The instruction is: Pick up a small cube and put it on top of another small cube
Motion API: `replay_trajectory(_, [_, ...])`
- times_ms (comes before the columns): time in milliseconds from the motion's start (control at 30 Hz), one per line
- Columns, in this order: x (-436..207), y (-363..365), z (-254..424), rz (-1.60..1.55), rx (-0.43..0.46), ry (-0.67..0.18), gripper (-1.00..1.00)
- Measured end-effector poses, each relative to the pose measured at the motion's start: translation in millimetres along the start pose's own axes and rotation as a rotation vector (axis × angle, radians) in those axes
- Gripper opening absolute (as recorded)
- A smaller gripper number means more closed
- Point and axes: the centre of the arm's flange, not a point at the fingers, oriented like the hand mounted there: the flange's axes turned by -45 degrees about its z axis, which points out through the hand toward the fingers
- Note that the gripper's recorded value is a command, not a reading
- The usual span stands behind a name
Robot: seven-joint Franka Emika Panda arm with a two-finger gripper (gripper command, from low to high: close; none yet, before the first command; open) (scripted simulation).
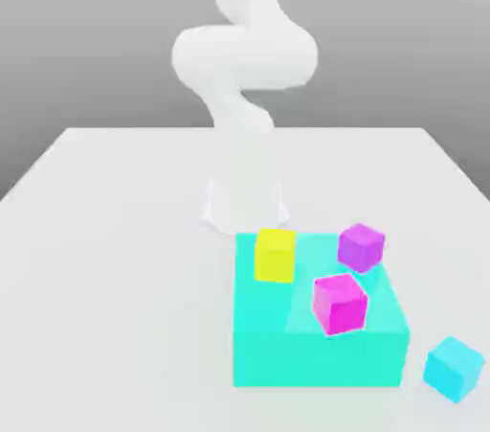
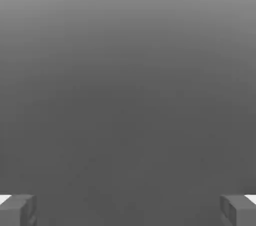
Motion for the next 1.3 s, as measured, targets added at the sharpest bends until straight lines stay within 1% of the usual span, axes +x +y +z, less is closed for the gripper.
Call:
replay_trajectory(200, [-13.2, -56.3, 112.3, -0.131, 0.005, -0.161, 0.00])
replay_trajectory(433, [-65.1, -124.9, 227.0, -0.288, 0.046, -0.336, 0.00])
replay_trajectory(700, [-168.1, -209.4, 326.0, -0.477, 0.145, -0.526, 0.00])
replay_trajectory(900, [-263.7, -257.0, 375.7, -0.587, 0.241, -0.669, 0.00])
replay_trajectory(967, [-287.9, -265.1, 392.3, -0.601, 0.258, -0.689, 0.00])
replay_trajectory(1067, [-317.6, -268.4, 421.6, -0.606, 0.263, -0.695, 0.00])
replay_trajectory(1100, [-324.2, -268.5, 427.9, -0.607, 0.263, -0.696, -1.00])
replay_trajectory(1300, [-327.6, -268.6, 431.0, -0.608, 0.263, -0.695, -1.00])
